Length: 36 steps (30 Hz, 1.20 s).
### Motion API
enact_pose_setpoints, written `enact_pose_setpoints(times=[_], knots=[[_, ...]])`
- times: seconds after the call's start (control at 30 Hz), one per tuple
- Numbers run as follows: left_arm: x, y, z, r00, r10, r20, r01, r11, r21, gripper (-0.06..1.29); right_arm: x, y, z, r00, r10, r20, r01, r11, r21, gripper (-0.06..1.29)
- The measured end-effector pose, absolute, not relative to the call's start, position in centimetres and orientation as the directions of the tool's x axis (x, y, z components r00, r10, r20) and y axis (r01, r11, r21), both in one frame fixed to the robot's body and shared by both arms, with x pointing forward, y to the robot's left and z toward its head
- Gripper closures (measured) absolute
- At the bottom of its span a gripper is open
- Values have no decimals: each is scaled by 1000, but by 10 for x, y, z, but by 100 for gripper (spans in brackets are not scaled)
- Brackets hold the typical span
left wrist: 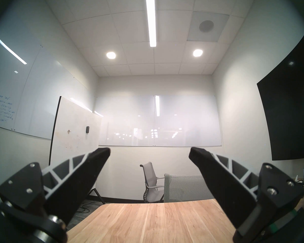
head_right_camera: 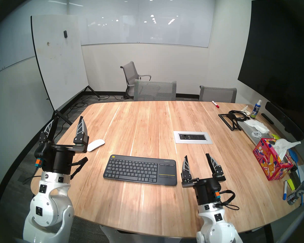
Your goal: Put the mouse beside the keyboard
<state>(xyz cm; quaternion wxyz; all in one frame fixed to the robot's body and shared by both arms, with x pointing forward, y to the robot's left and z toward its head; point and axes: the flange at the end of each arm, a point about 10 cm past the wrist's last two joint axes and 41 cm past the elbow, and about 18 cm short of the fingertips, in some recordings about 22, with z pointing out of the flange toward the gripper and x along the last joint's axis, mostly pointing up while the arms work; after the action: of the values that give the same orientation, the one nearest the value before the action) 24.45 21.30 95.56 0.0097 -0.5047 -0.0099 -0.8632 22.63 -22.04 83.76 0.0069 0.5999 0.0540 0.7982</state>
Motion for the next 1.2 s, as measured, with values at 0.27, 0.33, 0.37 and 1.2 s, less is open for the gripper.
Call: enact_pose_setpoints(times=[0.27, 0.33, 0.37, 1.2], knots=[[246, 214, 956, -495, 9, 869, 4, -1000, 13, -2, 226, -220, 838, -280, 76, 957, 54, -994, 95, 4], [247, 215, 956, -498, 4, 867, -3, -1000, 3, -2, 226, -220, 838, -280, 76, 957, 54, -994, 95, 4], [248, 216, 955, -498, 2, 867, -5, -1000, -1, -2, 226, -220, 838, -280, 76, 957, 54, -994, 95, 4], [254, 237, 929, -513, -78, 855, -35, -993, -111, -2, 226, -221, 838, -280, 76, 957, 53, -994, 94, 4]])
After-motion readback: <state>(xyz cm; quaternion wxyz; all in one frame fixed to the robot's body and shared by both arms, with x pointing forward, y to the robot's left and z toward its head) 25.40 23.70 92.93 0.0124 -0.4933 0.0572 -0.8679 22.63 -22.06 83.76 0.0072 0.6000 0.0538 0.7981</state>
